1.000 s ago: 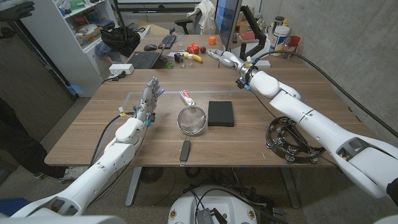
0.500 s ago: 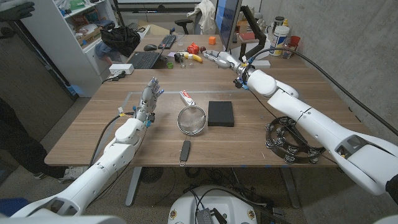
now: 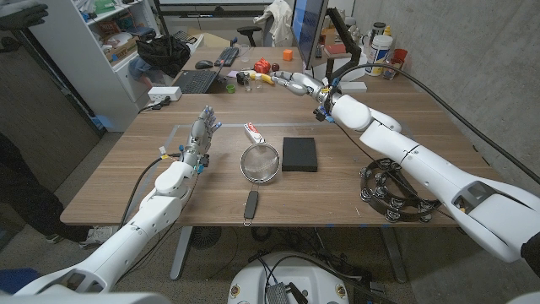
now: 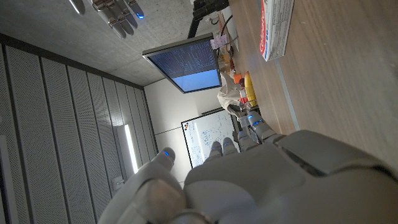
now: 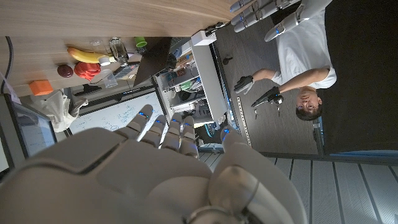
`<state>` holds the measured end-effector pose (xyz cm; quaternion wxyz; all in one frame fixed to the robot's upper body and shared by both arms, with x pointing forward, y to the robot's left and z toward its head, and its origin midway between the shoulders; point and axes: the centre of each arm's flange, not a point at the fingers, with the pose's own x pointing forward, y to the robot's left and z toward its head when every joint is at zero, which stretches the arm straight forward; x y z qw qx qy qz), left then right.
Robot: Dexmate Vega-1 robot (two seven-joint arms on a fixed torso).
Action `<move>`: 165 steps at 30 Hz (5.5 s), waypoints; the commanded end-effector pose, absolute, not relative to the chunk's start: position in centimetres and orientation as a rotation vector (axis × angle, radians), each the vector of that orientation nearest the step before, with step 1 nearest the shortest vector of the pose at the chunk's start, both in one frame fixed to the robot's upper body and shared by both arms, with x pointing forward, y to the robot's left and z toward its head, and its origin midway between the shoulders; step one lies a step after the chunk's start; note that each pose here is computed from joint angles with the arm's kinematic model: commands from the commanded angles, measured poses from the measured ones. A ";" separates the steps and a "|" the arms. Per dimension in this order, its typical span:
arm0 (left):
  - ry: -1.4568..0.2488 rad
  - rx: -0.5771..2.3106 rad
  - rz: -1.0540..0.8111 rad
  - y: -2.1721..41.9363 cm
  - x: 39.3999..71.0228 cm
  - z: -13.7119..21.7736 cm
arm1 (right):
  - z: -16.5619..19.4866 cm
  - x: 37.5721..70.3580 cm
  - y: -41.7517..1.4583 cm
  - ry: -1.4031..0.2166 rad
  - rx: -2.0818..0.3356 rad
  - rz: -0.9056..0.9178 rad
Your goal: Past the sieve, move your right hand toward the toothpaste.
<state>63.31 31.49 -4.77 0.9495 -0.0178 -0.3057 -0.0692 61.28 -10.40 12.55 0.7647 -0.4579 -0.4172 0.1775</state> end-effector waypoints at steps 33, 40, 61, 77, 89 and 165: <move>-0.610 -0.045 -0.136 32.4 64.2 -5.1 | 12.0 62.3 -6.5 -0.887 -1.163 0.427; -0.611 -0.047 -0.136 32.6 64.3 -5.1 | 12.1 62.5 -6.1 -0.889 -1.181 0.432; -0.611 -0.051 -0.125 33.1 64.0 -5.5 | 11.5 62.7 -4.1 -0.886 -1.266 0.444; -0.618 -0.034 -0.117 33.1 63.8 -5.5 | 11.0 63.3 -3.4 -0.855 -1.310 0.467; -0.624 -0.035 -0.107 33.3 63.6 -5.7 | 10.7 63.8 -2.8 -0.847 -1.347 0.471; -0.622 -0.036 -0.079 35.6 63.5 -6.7 | 8.7 66.8 1.6 -0.784 -1.530 0.495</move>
